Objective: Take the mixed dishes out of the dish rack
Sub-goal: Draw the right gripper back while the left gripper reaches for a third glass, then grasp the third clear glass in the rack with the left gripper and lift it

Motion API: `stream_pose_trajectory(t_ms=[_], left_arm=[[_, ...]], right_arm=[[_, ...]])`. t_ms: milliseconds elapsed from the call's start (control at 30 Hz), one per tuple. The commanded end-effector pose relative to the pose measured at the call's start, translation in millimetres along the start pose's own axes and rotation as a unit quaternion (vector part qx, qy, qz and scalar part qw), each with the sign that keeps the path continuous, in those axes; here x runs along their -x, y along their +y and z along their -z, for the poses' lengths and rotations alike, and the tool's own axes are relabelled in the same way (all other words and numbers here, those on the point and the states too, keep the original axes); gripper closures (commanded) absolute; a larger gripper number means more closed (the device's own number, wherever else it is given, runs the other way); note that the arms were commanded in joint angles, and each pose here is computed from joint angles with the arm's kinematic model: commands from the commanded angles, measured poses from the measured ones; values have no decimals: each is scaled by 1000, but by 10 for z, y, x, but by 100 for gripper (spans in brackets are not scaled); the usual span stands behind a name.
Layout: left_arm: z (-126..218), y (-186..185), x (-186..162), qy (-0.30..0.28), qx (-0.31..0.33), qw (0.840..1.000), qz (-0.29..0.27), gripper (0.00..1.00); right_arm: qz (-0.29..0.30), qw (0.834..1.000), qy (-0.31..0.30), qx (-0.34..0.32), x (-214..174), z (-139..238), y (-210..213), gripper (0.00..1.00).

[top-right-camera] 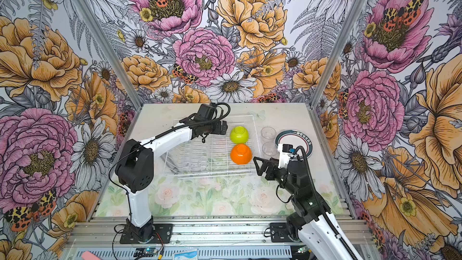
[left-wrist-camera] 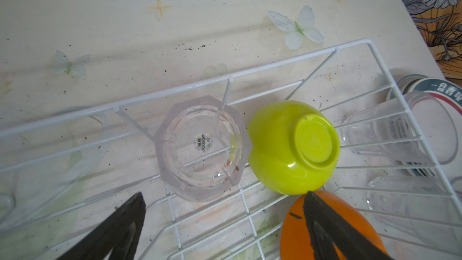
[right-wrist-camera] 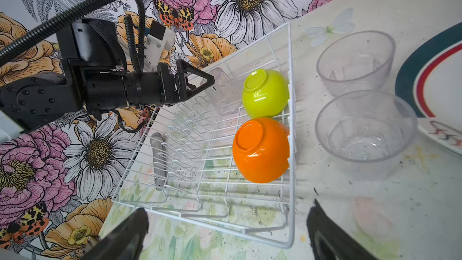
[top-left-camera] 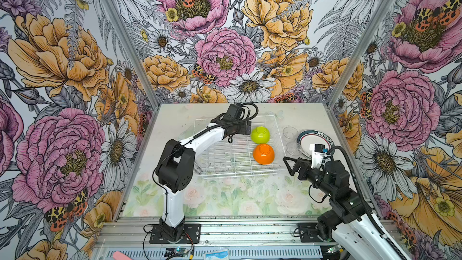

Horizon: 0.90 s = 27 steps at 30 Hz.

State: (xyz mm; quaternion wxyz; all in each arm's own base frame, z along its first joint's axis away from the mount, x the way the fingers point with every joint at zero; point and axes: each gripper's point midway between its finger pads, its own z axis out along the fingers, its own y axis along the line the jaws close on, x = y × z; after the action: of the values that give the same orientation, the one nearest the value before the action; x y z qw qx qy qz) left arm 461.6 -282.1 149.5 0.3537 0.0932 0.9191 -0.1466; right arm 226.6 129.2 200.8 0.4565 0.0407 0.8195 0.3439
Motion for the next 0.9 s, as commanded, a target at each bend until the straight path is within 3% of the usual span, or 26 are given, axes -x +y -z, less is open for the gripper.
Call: stream_pose_trajectory(t_ms=[0, 533, 867], left_arm=[[-101, 104, 20, 6, 22, 1000, -11, 1], [-399, 244, 45, 14, 61, 998, -11, 2], [-505, 311, 43, 10, 87, 996, -14, 22]], right_arm=[[-8, 1000, -2, 15, -21, 0, 40, 1], [-15, 999, 23, 38, -214, 0, 41, 0], [-27, 999, 25, 27, -273, -20, -37, 0]])
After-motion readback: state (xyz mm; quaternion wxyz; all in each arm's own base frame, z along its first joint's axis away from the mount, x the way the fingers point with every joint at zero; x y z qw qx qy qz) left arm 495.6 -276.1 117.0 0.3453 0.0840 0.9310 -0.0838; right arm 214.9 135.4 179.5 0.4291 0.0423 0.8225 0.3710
